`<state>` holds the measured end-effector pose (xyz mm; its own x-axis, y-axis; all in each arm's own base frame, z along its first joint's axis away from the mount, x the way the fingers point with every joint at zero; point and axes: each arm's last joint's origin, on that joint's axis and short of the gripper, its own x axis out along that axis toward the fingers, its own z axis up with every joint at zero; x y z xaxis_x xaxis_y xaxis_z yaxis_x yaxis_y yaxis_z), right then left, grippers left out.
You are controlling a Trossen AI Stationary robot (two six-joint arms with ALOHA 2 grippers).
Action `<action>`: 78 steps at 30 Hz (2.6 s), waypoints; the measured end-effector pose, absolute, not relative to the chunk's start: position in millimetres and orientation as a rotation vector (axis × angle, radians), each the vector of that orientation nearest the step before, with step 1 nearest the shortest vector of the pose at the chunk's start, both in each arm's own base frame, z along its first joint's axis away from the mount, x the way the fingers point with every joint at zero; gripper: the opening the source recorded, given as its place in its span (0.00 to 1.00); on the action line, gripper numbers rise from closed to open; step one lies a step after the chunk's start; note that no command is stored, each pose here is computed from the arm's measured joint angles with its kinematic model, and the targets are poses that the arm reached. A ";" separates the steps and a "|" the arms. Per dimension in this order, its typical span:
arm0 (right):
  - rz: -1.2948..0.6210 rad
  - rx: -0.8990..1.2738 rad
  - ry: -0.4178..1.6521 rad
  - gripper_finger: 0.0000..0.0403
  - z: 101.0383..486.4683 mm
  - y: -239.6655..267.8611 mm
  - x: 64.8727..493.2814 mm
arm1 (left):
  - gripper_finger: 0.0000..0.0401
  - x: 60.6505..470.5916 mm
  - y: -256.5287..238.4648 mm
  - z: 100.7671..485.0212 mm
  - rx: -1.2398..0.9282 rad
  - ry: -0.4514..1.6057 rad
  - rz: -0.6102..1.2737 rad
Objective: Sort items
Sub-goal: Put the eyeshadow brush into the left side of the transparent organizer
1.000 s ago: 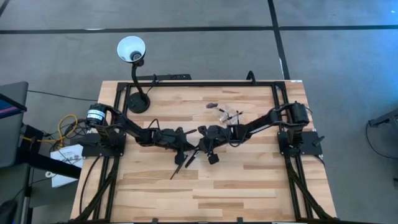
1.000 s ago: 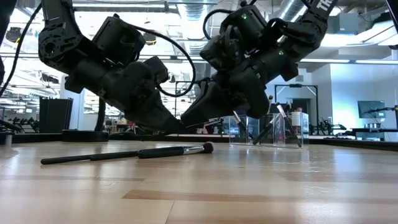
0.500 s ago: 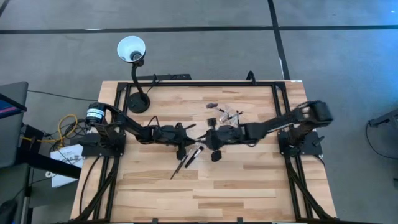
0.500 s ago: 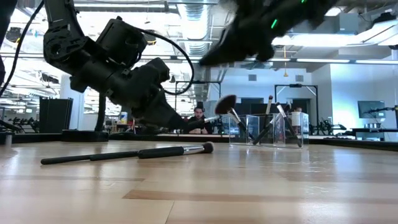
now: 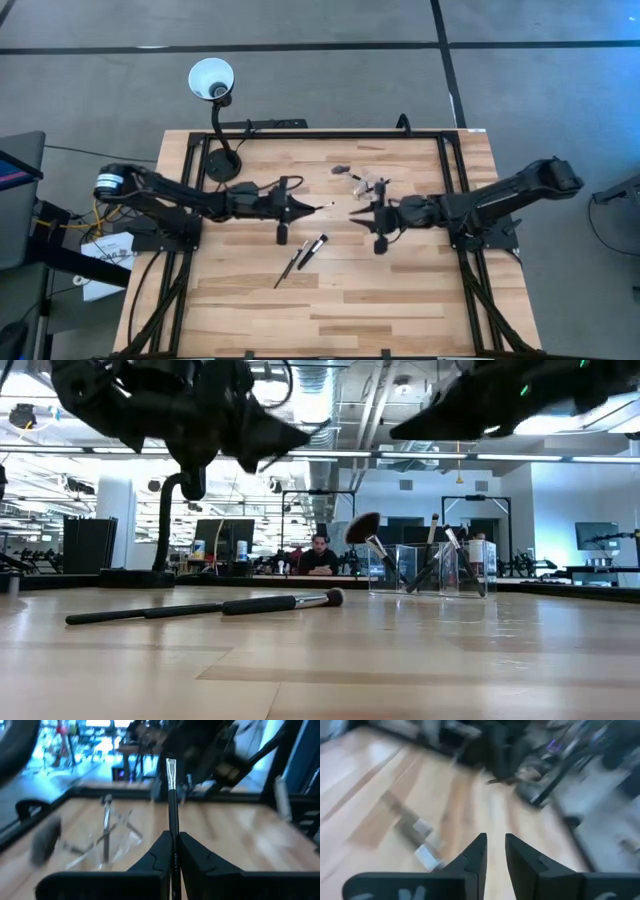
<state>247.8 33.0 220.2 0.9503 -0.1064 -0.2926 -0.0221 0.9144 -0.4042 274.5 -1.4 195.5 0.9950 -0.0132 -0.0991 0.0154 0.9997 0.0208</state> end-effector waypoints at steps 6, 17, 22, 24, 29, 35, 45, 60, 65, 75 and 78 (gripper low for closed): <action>-0.058 -0.314 0.032 0.15 198.5 7.5 254.7 | 0.05 267.4 -4.8 202.3 0.045 0.071 -0.059; 0.081 -0.133 -0.019 0.15 198.5 -6.9 300.8 | 0.06 267.9 -5.3 201.0 0.055 0.078 -0.060; 0.147 -0.129 -0.019 0.15 197.4 -5.0 316.0 | 0.06 267.9 -5.3 200.9 0.055 0.078 -0.060; 0.172 -0.130 -0.029 0.15 199.1 -3.0 320.8 | 0.06 268.0 -5.6 201.1 0.055 0.077 -0.065; 0.181 -0.132 -0.041 0.15 202.1 -1.1 323.1 | 0.06 268.0 -6.0 200.7 0.054 0.080 -0.080; 0.183 -0.135 -0.056 0.15 205.7 -0.7 322.1 | 0.05 268.0 -5.9 200.2 0.054 0.085 -0.079; 0.167 -0.137 -0.058 0.03 206.0 -1.2 322.1 | 0.06 268.0 -5.8 200.2 0.052 0.085 -0.078; 0.131 -0.100 0.035 0.05 197.6 -2.4 322.5 | 0.20 268.1 -4.4 199.7 0.055 0.091 -0.032; 0.111 -0.091 0.154 0.04 188.7 -5.4 320.0 | 0.24 268.1 -4.5 199.6 0.055 0.092 -0.033; -0.238 -0.147 0.365 0.05 228.6 -8.1 274.1 | 0.24 267.9 -4.6 197.4 0.048 0.116 -0.036; -0.381 -0.190 0.453 0.02 238.1 -4.1 251.4 | 0.24 267.9 -4.6 197.4 0.048 0.116 -0.036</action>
<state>251.4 -4.1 238.1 0.8303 -0.3989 -0.3891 0.3158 0.9121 -0.2614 267.9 -4.6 197.4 0.9926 -0.0333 -0.1166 0.0388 0.9982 0.0458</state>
